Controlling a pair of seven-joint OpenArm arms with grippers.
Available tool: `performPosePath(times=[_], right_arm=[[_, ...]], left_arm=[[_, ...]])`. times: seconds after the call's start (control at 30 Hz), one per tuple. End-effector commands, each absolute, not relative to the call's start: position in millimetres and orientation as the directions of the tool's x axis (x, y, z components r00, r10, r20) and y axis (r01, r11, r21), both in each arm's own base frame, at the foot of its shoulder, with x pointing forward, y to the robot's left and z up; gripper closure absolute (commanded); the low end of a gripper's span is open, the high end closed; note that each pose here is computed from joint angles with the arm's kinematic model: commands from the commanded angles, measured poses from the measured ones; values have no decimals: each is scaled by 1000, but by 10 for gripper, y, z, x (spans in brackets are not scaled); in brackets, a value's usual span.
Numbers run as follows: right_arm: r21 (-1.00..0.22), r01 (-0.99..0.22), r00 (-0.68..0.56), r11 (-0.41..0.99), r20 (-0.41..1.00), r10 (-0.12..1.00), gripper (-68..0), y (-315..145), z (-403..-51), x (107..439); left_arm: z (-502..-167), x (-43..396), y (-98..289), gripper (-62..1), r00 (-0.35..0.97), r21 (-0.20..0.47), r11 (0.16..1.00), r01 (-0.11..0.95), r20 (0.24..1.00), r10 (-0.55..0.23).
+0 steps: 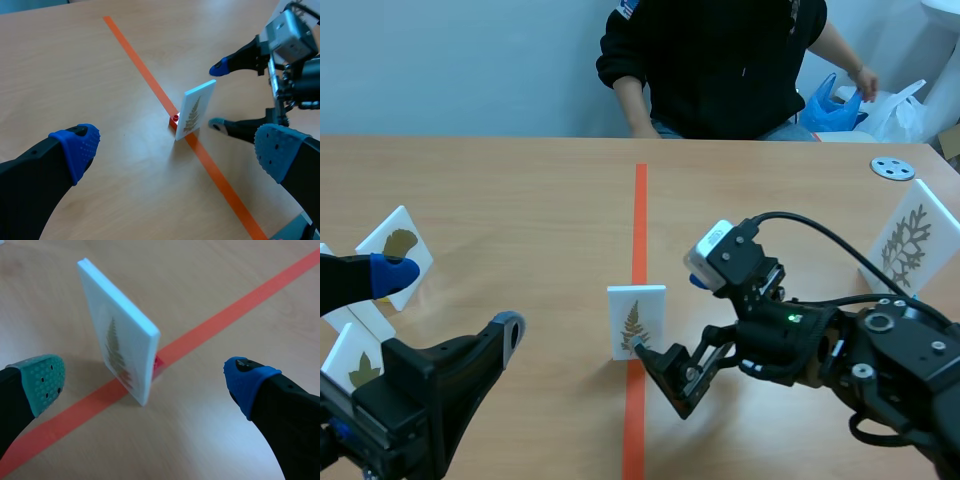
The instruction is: Sort the leaf by its shape. The table is split by an orange tape line. A compound leaf with several leaflets goes to the left side, a simple leaf with one blade goes to the right side. Return to the home posture when a red brick is placed on the table.
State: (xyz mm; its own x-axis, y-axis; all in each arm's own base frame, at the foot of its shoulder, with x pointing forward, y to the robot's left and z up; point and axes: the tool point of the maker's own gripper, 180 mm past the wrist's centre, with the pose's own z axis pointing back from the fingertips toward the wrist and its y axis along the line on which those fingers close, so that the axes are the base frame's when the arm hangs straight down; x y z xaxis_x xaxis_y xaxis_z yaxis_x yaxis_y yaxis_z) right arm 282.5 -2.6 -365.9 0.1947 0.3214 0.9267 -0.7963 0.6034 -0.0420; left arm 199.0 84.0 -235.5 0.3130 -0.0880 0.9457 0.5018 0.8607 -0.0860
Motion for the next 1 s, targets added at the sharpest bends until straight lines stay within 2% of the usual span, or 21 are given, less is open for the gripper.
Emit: performPosePath(times=[0.0,0.27,0.4,0.5,0.77,0.97], right_arm=[[-60,-799,145,598,946,289,-679,84,-3503,2935],[-89,-819,127,567,936,330,-673,311,-3653,2886],[-91,-824,124,560,934,334,-482,349,-3670,2853],[-89,-827,124,555,934,335,-382,366,-3675,2837],[-89,-827,126,555,932,339,-272,362,-3682,2836],[-90,-827,126,555,932,339,-150,361,-3682,2836]], left_arm=[[-2273,2014,826,-623,287,-86,860,503,955,-73],[-2275,2014,826,-623,288,-86,860,503,955,-73],[-2275,2014,826,-623,288,-86,860,503,955,-73],[-2275,2014,826,-623,288,-86,860,503,955,-73],[-2277,2015,829,-623,288,-85,860,502,955,-74],[-2277,2014,829,-623,288,-85,860,502,955,-74]])
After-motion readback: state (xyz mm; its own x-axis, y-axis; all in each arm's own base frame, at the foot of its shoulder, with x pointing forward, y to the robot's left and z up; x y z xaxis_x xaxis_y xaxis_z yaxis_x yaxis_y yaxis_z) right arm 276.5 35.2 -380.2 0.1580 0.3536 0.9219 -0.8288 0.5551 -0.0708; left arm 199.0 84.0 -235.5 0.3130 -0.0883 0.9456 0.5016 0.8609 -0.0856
